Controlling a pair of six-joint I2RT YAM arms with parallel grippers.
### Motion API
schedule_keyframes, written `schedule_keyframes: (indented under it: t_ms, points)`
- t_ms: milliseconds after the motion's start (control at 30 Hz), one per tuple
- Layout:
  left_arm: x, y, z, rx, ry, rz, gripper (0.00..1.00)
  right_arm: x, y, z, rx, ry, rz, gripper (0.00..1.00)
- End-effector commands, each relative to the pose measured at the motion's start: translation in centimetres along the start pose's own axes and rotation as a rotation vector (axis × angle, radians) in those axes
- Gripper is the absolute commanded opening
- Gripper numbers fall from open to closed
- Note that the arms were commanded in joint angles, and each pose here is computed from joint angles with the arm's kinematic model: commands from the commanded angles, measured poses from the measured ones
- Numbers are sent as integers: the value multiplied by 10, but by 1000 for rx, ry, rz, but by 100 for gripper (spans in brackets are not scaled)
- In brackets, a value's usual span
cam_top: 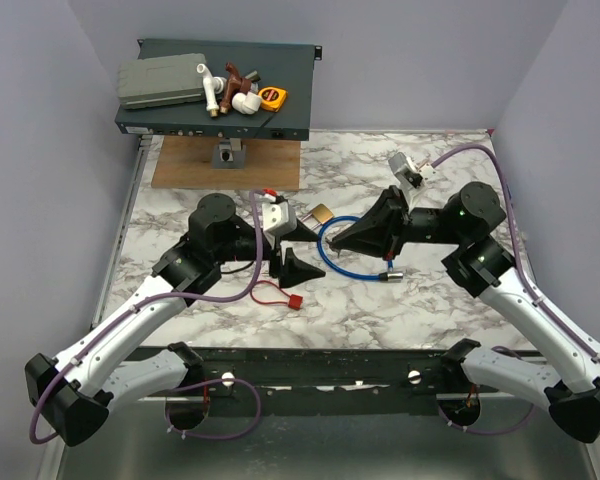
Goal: Unlock with the key
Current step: Place the lock at the center of the board.
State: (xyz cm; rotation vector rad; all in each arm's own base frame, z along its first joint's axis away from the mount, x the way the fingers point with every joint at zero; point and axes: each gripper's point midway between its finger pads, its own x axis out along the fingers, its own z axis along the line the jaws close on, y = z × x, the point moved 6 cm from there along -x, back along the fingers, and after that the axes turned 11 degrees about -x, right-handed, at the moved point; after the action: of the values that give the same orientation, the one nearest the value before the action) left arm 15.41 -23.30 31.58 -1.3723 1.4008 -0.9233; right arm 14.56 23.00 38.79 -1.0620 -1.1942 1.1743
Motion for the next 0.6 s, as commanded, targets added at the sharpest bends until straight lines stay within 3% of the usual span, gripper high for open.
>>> schedule_keyframes:
  t_ms: [0, 133, 300, 567]
  points:
    - [-1, -42, -8, 74, -27, -167, 72, 6, -11, 2, 11, -29, -91, 1]
    - [0, -50, -16, 174, -38, -187, 69, 8, -14, -3, 24, 4, -148, 1]
    - [3, -52, -20, 172, -39, -198, 68, 10, -12, -8, 42, 15, -173, 1]
    - [8, -66, -11, 198, -122, -266, 53, 12, -12, -13, 66, 45, -215, 1]
